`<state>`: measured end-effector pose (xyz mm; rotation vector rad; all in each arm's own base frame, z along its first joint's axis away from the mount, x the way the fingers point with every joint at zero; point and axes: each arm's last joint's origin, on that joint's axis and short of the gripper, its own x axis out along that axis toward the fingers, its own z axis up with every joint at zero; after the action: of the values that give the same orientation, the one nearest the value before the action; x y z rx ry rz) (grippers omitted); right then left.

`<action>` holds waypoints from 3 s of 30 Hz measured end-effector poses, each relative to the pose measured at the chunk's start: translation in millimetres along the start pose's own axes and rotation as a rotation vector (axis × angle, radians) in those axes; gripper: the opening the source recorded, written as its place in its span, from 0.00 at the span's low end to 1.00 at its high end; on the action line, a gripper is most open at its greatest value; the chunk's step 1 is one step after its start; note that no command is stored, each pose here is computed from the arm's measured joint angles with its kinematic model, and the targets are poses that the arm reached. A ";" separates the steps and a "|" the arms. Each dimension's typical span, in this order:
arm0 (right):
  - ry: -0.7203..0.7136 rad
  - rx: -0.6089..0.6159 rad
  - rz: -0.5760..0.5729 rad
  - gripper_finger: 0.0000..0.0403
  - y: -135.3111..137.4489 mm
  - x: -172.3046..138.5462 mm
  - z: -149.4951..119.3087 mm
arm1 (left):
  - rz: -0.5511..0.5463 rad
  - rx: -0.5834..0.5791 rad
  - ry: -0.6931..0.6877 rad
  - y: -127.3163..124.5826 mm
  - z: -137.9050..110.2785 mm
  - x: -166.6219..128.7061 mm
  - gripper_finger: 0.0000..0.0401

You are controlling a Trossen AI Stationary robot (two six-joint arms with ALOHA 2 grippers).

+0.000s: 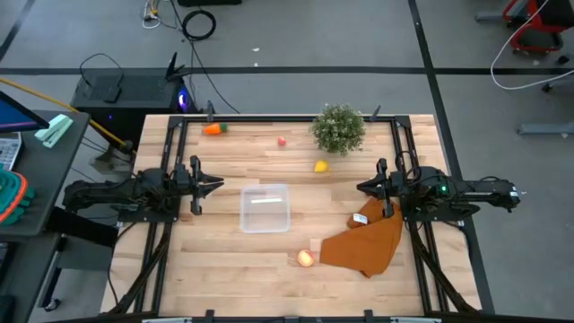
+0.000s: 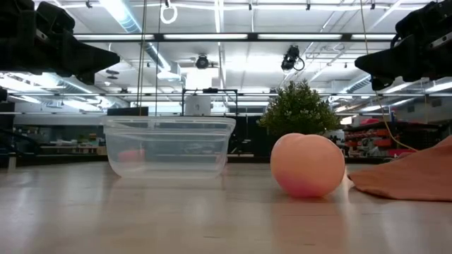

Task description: Pick and placing Produce into tupperware

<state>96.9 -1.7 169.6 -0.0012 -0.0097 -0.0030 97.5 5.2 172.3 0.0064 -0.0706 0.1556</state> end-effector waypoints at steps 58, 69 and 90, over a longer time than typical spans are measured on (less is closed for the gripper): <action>-0.001 0.000 0.000 0.00 0.0 0.0 0.1 | 0.198 -0.173 -0.812 11.8 103.4 -36.2 0.08; -0.018 -0.001 -0.005 0.00 -0.2 0.0 1.6 | 0.194 -0.055 -0.563 4.0 209.3 22.1 0.09; -0.495 0.204 0.023 0.00 -0.7 -11.4 45.7 | 0.160 -0.115 -0.250 34.8 287.8 171.3 0.08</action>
<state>85.0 -2.3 215.2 0.2018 -0.5052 0.0215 240.8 62.6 471.5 -0.0946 -0.3297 0.3097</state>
